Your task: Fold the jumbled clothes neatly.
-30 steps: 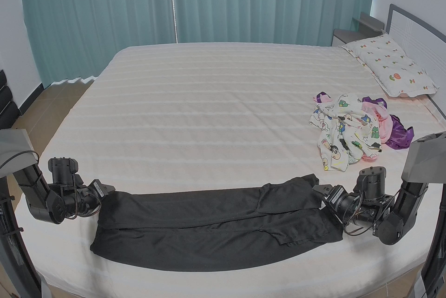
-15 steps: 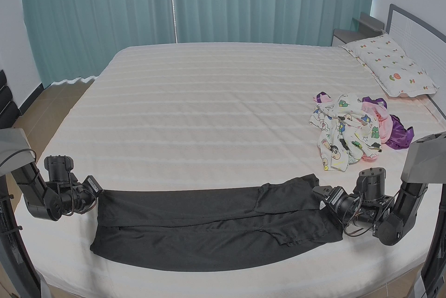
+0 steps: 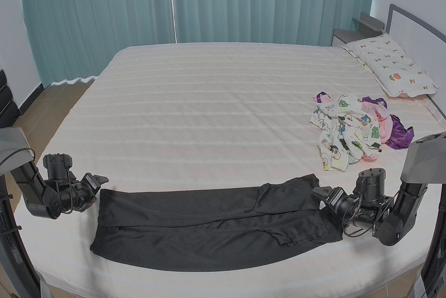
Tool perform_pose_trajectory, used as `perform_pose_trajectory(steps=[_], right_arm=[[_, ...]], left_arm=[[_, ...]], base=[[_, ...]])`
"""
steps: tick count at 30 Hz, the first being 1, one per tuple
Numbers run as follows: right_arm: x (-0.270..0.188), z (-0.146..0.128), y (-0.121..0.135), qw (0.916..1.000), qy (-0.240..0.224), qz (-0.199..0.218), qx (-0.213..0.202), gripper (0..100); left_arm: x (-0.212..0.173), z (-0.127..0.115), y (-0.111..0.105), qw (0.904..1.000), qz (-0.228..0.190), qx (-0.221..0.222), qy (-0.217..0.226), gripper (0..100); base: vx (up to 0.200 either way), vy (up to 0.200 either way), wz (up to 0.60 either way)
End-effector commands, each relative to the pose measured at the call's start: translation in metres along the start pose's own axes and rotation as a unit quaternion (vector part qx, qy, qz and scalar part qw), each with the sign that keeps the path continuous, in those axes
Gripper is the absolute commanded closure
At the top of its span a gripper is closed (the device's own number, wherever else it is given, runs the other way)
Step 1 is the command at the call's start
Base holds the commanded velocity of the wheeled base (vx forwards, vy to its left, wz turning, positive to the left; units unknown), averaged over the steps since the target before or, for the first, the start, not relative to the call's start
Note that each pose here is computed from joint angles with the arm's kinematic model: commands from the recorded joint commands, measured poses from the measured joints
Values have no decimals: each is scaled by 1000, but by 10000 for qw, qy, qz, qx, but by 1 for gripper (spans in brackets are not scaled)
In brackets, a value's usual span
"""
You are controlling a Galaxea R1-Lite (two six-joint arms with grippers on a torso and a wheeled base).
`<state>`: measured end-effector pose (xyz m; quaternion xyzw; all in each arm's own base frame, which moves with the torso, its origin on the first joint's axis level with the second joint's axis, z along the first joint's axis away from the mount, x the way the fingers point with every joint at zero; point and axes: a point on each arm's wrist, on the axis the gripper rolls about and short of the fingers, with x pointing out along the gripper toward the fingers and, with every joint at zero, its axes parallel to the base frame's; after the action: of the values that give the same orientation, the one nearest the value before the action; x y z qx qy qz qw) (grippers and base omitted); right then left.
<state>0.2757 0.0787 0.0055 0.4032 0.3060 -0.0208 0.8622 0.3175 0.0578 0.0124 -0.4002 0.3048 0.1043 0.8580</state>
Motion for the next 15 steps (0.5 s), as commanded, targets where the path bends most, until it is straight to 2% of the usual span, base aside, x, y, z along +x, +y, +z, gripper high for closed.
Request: perform_pose_trajectory(steps=[1,3,7,13,15], right_arm=[[0,0,0,10000,-4,2,-4,0],[0,0,0,10000,0,-5,-4,0],[0,-1,0,10000,10,-7,-8,0],[-1,-2,-2,10000,41,-51,-10,0],[-2,-2,-3,10000,45,-58,-17,0]], left_arm=[[-35,14,-8,9994,-179,-103,-286,0],[-51,5,-6,9998,-105,-157,-53,0],[-63,-1,-4,9998,-46,-192,52,0],[-83,-36,22,9971,410,-233,590,0],[-88,-46,29,9955,520,-46,793,0]], base=[[0,0,0],[0,0,0],[0,0,0],[0,0,0],[0,0,0]])
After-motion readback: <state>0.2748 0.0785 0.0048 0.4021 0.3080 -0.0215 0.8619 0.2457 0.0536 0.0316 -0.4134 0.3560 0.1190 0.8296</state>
